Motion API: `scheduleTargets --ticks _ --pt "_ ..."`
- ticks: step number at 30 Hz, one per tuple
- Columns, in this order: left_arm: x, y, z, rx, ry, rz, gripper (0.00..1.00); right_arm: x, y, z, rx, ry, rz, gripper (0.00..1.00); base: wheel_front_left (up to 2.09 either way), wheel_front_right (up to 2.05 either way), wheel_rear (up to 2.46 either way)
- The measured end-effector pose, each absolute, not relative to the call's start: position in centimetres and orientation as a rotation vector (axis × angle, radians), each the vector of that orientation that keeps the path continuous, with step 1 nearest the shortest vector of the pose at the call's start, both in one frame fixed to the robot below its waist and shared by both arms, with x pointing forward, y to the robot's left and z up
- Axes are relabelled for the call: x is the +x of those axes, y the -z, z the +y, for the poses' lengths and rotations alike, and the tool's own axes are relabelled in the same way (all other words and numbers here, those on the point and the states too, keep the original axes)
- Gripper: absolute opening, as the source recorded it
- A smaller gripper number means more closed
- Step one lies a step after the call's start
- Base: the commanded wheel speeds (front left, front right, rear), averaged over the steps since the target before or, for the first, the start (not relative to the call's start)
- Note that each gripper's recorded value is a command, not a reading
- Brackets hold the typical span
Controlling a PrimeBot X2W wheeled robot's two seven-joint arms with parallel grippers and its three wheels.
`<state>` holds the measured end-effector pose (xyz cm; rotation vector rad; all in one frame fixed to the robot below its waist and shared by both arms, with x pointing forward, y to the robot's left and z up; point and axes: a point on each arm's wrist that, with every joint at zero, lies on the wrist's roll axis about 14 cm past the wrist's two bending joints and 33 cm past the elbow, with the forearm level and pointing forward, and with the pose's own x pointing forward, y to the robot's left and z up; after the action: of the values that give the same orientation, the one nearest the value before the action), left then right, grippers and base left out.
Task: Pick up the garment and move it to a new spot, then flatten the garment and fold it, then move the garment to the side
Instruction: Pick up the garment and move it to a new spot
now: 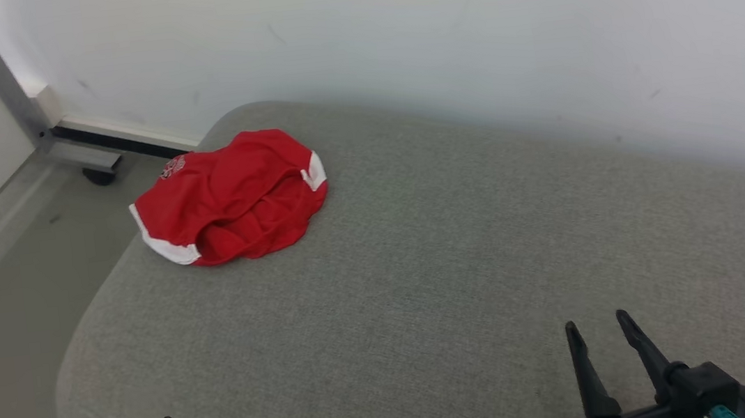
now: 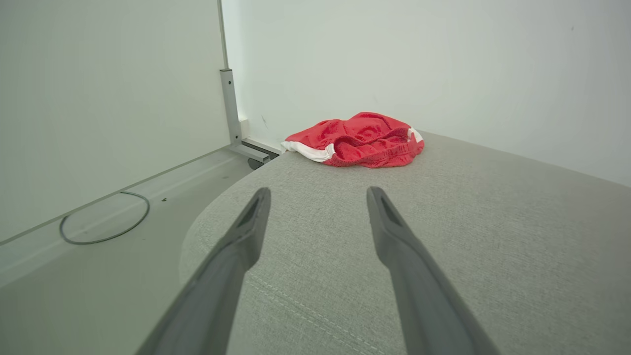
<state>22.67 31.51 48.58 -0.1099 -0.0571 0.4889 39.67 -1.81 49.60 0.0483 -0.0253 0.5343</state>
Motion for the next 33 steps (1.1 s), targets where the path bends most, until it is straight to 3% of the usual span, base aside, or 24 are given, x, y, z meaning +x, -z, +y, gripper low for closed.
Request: scheduleTargets --ticks 8,20,33 --pt "19.2 -48.7 33.7 -0.108 -0.624 -0.057 1.00 40.1 -49.4 3.8 0.048 -0.685 -0.020 1.00 0.00 0.00 0.00" --pt "19.3 -47.7 33.6 -0.159 -0.647 -0.035 1.00 40.5 -48.6 4.8 0.047 -0.711 -0.002 1.00 0.00 0.00 0.00" --pt "31.2 -49.8 34.3 -0.303 -0.461 -0.023 1.00 41.7 -48.4 2.7 0.008 -0.678 -0.003 1.00 0.00 0.00 0.00"
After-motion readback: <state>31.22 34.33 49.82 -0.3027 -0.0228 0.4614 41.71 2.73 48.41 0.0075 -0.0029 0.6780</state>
